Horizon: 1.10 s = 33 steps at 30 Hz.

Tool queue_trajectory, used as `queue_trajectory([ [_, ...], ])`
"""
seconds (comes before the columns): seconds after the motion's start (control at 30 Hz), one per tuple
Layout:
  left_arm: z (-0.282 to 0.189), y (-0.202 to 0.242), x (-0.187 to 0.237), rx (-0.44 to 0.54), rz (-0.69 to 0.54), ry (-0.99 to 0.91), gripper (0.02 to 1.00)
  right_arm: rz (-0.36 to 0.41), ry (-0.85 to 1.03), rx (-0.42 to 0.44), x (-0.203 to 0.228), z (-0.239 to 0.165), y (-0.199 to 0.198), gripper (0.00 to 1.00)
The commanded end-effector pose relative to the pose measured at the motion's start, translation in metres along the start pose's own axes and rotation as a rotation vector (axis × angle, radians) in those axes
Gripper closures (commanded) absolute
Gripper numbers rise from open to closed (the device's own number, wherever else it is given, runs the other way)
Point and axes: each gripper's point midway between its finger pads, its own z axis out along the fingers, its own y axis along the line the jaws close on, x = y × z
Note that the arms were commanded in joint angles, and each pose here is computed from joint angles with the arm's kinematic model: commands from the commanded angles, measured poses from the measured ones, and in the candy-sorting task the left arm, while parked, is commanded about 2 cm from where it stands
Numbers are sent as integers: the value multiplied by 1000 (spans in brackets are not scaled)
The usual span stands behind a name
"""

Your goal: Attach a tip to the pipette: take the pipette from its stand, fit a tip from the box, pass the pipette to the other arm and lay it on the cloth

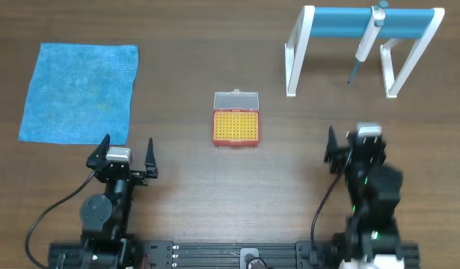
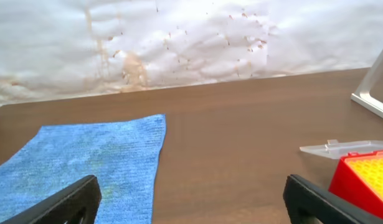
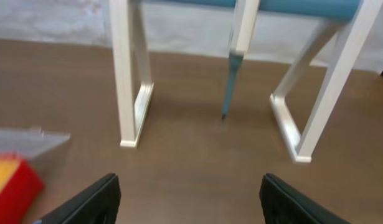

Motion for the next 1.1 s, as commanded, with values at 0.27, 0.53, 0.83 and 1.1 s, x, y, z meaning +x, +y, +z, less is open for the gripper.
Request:
queue_trajectory([
  [0.27,0,0,3,4,16,8,71,78,20,37,-77,132,-56,279],
  [0.53,0,0,3,4,16,8,71,118,96,19,-64,194,-65,279],
  [0.83,0,0,3,4,16,8,71,124,132,21,-47,203,-65,279],
  [1.1,0,0,3,4,16,8,71,124,103,46,-44,217,-77,279],
])
